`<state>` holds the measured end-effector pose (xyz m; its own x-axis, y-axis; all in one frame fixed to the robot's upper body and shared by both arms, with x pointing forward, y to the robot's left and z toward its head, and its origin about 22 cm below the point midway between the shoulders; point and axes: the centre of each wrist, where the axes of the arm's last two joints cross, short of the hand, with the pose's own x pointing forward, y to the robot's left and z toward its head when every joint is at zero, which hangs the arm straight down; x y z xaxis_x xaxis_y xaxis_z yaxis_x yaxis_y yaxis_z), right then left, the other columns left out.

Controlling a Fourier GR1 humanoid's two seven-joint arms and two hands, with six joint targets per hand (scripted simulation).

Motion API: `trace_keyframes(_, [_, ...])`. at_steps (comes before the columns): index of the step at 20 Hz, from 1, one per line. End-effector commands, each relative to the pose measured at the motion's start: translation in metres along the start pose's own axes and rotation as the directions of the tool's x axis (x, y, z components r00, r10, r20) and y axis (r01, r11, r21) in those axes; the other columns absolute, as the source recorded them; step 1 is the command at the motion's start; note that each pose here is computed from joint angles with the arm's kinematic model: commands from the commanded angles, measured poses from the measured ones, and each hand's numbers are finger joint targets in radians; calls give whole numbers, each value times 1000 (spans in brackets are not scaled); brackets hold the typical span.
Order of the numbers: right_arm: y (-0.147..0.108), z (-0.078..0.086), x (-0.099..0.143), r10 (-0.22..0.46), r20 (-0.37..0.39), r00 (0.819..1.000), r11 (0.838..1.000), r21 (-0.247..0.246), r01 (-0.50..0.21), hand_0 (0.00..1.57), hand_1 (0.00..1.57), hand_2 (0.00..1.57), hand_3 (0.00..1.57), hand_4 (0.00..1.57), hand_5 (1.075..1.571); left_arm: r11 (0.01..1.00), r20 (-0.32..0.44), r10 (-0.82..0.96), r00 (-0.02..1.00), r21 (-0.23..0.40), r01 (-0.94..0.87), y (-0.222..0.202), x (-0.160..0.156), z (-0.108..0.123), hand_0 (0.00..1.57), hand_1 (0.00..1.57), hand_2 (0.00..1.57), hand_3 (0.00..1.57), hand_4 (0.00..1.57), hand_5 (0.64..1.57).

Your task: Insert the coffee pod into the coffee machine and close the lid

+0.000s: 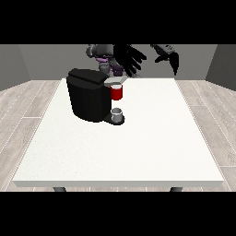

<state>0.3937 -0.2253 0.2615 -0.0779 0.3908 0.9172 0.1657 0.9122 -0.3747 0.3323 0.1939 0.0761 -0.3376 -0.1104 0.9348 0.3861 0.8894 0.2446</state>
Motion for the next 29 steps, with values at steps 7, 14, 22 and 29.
trace_keyframes(7, [32, -4, 70, -24, 354, 935, 996, 92, -10, 0, 0, 0, 0, 0, 1571, 1000, 71, 5, 997, -28, -3, 4, 12, -10, 0, 0, 0, 0, 0, 1571])
trace_keyframes(14, [56, -19, 70, -62, 344, 937, 990, 141, 14, 0, 0, 0, 0, 98, 1571, 1000, 83, -23, 996, -18, 25, -1, 32, -21, 0, 0, 0, 0, 272, 1571])
trace_keyframes(22, [110, -4, 30, -157, 409, 899, 959, 281, 39, 0, 0, 0, 0, 0, 1571, 999, 20, 16, 1000, 41, -17, 17, 4, 9, 0, 0, 0, 0, 248, 1571])
trace_keyframes(29, [166, 32, -13, -246, 379, 892, 903, 423, 70, 0, 0, 0, 0, 259, 1571, 992, -96, 62, 993, 120, -50, 24, -45, 65, 0, 0, 0, 0, 266, 1571])
